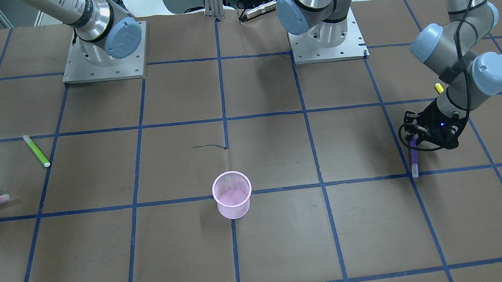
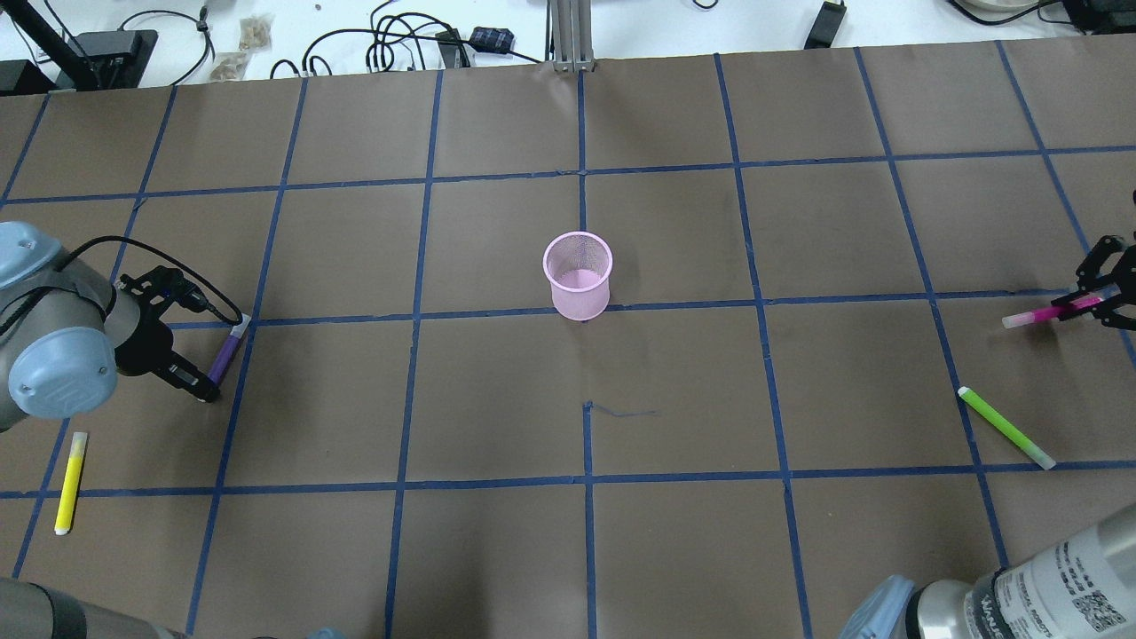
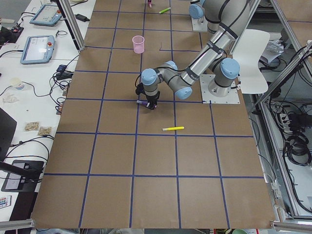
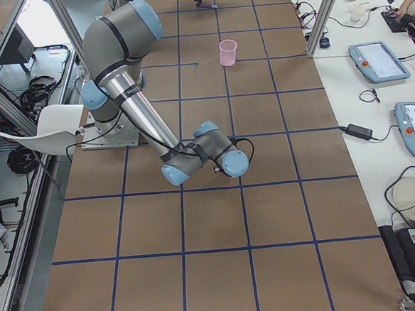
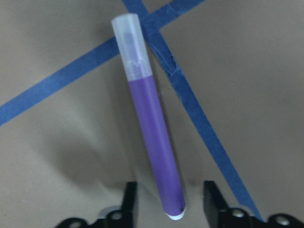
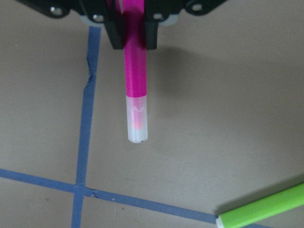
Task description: Insert purple and pink pens into pink cup
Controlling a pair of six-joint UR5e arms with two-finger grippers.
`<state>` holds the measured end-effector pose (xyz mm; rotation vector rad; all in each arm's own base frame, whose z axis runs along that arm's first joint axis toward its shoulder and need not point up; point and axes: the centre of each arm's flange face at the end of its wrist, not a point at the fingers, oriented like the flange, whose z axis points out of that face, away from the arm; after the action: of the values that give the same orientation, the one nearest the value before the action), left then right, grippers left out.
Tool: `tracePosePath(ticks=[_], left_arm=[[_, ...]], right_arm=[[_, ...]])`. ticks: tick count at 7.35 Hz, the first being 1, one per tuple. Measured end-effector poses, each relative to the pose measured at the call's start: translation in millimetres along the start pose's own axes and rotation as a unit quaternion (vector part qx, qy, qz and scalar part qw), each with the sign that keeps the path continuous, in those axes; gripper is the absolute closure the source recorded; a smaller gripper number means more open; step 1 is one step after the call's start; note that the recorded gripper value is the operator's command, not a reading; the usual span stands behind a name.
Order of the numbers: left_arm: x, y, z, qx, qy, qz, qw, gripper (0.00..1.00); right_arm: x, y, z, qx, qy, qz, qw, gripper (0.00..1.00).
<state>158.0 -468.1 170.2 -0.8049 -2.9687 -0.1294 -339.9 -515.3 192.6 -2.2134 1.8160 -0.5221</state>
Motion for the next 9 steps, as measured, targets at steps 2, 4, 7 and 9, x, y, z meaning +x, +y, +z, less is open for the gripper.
tracePosePath(ticks=[2,4,7,9], left_arm=[[-2,-1,-1,-0.001,-0.002,0.002,1.0000,1.00],[-23,-9,-33,-0.004,-0.041,0.003,0.9992,1.00],[-47,-25,-88,-0.021,-0.072,0.007,0.9972,1.00],[-39,-42,-110,-0.042,-0.103,0.026,0.9934,1.00]], right_arm=[[29,-61,-49,-0.039,0.022,0.014,0.9989,0.95],[70,-163,-86,-0.090,0.030,-0.002,0.9955,0.95],[126,-332,-68,-0.163,0.021,-0.005,0.9864,0.95],[151,-456,-22,-0.207,0.044,0.022,0.9771,0.96]])
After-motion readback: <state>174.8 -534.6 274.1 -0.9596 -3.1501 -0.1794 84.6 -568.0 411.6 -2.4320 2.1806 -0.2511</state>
